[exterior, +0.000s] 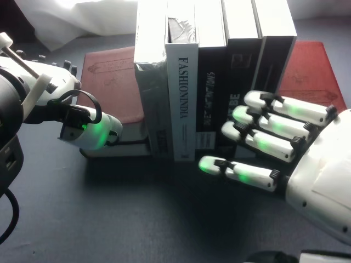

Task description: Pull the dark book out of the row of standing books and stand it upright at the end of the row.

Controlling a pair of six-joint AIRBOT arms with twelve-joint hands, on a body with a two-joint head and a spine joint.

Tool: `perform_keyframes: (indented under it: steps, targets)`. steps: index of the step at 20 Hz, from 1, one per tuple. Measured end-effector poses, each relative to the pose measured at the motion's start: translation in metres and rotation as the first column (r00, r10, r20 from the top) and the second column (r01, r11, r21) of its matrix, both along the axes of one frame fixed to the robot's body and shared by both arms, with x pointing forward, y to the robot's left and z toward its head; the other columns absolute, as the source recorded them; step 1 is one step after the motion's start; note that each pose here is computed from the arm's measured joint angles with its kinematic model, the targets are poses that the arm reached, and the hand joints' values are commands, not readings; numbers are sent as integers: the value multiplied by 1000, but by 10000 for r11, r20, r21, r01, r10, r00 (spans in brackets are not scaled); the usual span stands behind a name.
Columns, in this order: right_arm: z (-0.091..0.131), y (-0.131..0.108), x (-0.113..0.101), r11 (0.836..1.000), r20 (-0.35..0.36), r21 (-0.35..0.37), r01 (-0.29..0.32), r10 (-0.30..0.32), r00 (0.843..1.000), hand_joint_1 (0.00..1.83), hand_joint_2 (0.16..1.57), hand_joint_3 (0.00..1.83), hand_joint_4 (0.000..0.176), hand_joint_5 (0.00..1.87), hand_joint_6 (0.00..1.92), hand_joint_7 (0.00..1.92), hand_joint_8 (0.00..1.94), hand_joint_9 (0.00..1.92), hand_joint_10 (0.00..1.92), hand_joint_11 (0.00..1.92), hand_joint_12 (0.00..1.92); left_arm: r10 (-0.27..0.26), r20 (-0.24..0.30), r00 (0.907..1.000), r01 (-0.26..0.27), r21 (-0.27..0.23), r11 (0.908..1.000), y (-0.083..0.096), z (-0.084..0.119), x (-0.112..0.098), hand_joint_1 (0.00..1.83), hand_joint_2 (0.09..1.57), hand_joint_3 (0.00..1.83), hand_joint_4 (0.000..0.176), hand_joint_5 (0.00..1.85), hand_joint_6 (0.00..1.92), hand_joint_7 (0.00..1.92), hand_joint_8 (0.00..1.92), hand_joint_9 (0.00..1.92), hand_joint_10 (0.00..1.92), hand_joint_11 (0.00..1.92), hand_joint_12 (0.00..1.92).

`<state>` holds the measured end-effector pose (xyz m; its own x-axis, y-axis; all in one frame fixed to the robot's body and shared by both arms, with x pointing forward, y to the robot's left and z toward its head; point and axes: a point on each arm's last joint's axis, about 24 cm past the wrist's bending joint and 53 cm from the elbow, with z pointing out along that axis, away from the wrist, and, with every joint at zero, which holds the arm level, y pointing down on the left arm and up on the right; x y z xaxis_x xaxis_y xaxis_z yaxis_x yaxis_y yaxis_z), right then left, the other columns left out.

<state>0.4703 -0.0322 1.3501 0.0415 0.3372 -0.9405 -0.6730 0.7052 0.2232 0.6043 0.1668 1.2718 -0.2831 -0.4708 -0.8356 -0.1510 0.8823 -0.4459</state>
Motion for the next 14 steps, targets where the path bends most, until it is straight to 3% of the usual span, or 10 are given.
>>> perform_keyframes:
  steps: [2,7,10,12,14]
  targets:
    - [13,-3,-9,9990,366,366,261,-274,9990,0,1242,13,0,85,6,31,0,0,0,0,0,17,-28,10000,-18,-6,10000,0,-1,0,0,1203,21,0,53,8,0,0,0,0,0,0]
    - [22,-25,-1,9870,364,993,1261,-1303,9908,0,1247,10,0,93,6,53,7,14,5,0,0,31,-33,10000,-31,-1,10000,1,-1,0,0,1211,13,0,62,6,3,0,0,0,6,3]
    - [35,-26,-7,9826,911,1144,1462,-1569,9834,0,1247,8,0,92,4,49,4,10,3,0,0,27,-35,10000,-27,-4,10000,1,-1,0,0,1212,10,0,49,0,0,0,0,0,0,0]
    - [41,-30,-8,9736,999,1472,1745,-1902,9766,0,1249,8,0,100,7,55,5,8,2,0,0,50,-40,10000,-50,9,10000,1,-1,0,0,1217,10,0,77,10,27,10,10,4,12,5]
    - [50,-43,-5,9544,1096,1975,2238,-2484,9624,0,1244,4,0,112,9,64,6,19,5,0,0,44,-38,10000,-44,7,10000,1,-1,0,0,1232,15,0,73,6,26,7,15,5,25,11]
